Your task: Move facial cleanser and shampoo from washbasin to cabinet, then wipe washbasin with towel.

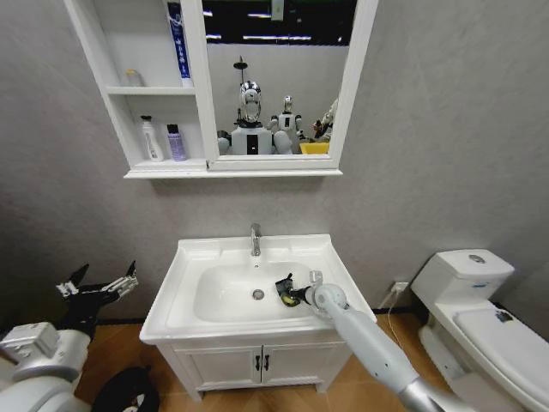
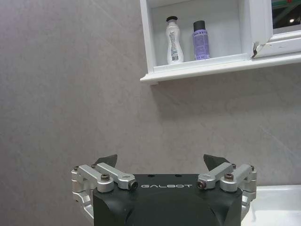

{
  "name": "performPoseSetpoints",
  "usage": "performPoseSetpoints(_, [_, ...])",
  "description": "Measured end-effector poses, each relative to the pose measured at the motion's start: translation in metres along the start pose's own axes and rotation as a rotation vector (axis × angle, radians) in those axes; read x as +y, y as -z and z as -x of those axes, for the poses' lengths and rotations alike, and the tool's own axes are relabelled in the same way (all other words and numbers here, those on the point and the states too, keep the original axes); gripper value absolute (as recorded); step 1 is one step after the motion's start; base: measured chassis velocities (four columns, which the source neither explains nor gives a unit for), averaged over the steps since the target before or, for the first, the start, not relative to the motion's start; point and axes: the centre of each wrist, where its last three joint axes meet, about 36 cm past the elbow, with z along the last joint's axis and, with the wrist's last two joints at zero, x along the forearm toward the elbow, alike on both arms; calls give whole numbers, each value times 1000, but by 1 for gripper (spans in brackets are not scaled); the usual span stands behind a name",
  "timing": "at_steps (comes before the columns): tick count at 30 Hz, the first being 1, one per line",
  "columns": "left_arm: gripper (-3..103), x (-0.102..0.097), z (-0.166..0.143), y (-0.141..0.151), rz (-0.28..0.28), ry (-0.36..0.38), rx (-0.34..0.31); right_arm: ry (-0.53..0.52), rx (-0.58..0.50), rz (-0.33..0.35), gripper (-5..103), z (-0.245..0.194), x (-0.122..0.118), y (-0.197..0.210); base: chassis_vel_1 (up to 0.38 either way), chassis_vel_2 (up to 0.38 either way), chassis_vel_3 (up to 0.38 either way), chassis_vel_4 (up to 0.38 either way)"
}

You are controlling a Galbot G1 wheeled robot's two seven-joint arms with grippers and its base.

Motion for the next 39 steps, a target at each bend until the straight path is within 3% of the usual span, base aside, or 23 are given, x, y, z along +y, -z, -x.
performPoseSetpoints(6, [100,-1,-1,-2,2,3,4,-2,-30,-51,3,-16,-6,4,0,0,0,0])
performPoseSetpoints(16, [100,-5,-3,-7,6,-5,20,95,-165,-89,3,-36,4,16,0,0,0,0])
performPoseSetpoints(24, [100,-2,-7,-9,5,3,35,59,-262,-149,3,-68,14,36,0,0,0,0])
performPoseSetpoints(28, [100,-4,-7,-10,-1,0,36,-6,-303,-177,3,-87,0,51,0,0,0,0])
performPoseSetpoints(39, [100,-8,-3,-8,-4,-21,17,-67,-278,-142,3,-105,-56,58,0,0,0,0])
